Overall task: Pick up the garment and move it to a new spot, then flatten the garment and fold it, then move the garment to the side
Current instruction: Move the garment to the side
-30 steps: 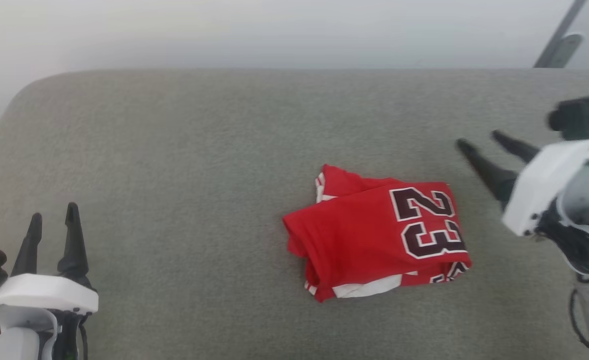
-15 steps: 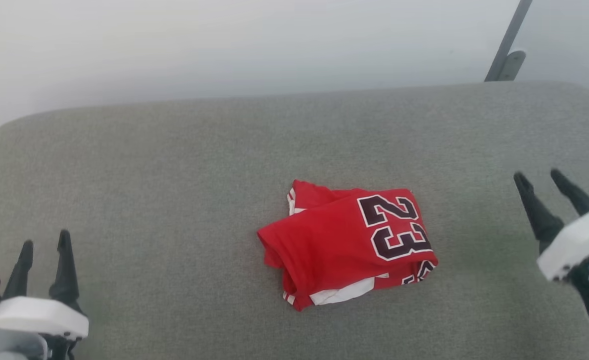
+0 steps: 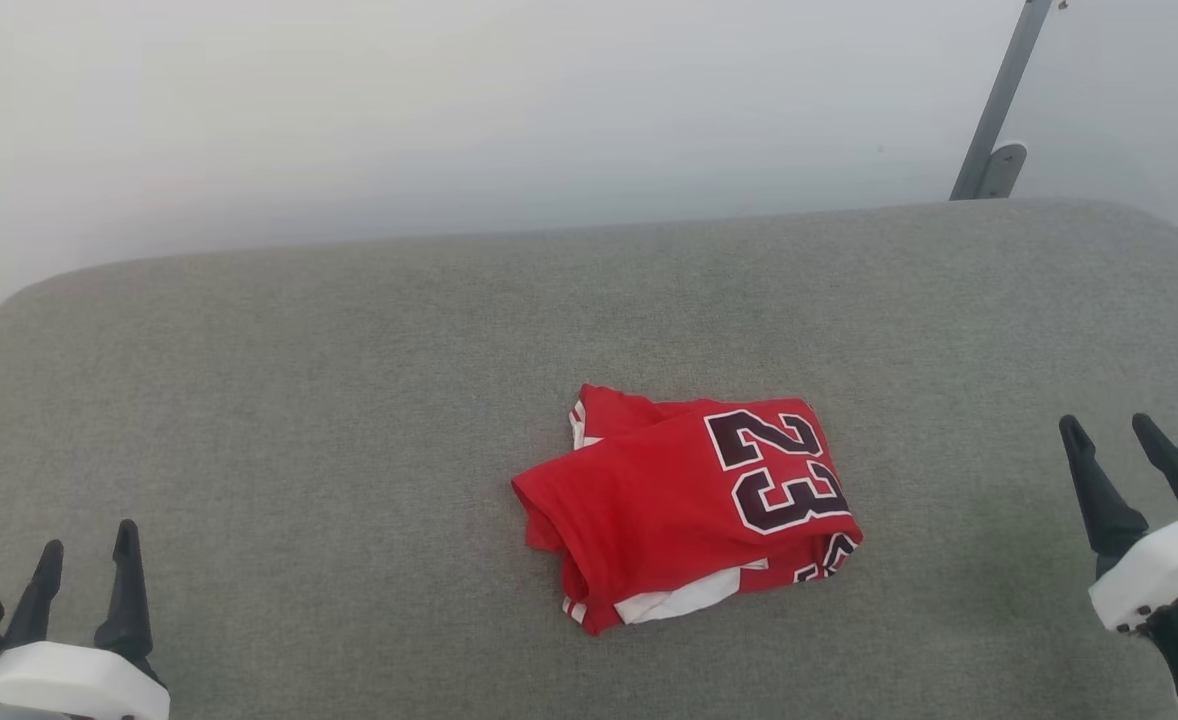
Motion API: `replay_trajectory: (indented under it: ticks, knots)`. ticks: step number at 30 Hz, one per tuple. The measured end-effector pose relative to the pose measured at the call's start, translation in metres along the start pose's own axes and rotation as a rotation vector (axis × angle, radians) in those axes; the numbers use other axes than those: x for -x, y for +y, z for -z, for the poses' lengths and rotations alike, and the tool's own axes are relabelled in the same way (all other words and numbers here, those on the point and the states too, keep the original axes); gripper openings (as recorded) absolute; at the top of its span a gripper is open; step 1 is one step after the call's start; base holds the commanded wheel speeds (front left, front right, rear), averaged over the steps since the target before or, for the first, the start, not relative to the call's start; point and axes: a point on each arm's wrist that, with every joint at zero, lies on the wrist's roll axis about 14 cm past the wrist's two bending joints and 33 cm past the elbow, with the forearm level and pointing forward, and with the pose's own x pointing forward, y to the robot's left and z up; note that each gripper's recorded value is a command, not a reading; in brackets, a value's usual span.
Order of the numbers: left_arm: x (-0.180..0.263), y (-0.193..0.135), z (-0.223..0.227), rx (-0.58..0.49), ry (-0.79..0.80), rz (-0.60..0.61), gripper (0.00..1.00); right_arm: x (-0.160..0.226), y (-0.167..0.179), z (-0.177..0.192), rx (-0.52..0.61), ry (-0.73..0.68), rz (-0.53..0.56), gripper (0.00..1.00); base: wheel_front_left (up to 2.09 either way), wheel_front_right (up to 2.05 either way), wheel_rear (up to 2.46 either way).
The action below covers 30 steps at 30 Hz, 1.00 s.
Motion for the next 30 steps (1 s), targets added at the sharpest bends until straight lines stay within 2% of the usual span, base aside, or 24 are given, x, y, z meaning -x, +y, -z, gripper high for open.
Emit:
replay_trajectory:
  ticks: [22,30]
  knots:
    - [0.005,-0.002,-0.001,-0.004,-0.010,0.009,1.00,0.002,0.011,0.017,-0.015,0.039,-0.028,1.00,0.00,0.00,0.00]
    - [0.014,0.010,-0.004,-0.003,-0.018,-0.023,1.00,-0.010,0.047,0.036,-0.023,0.129,-0.126,1.00,0.00,0.00,0.00]
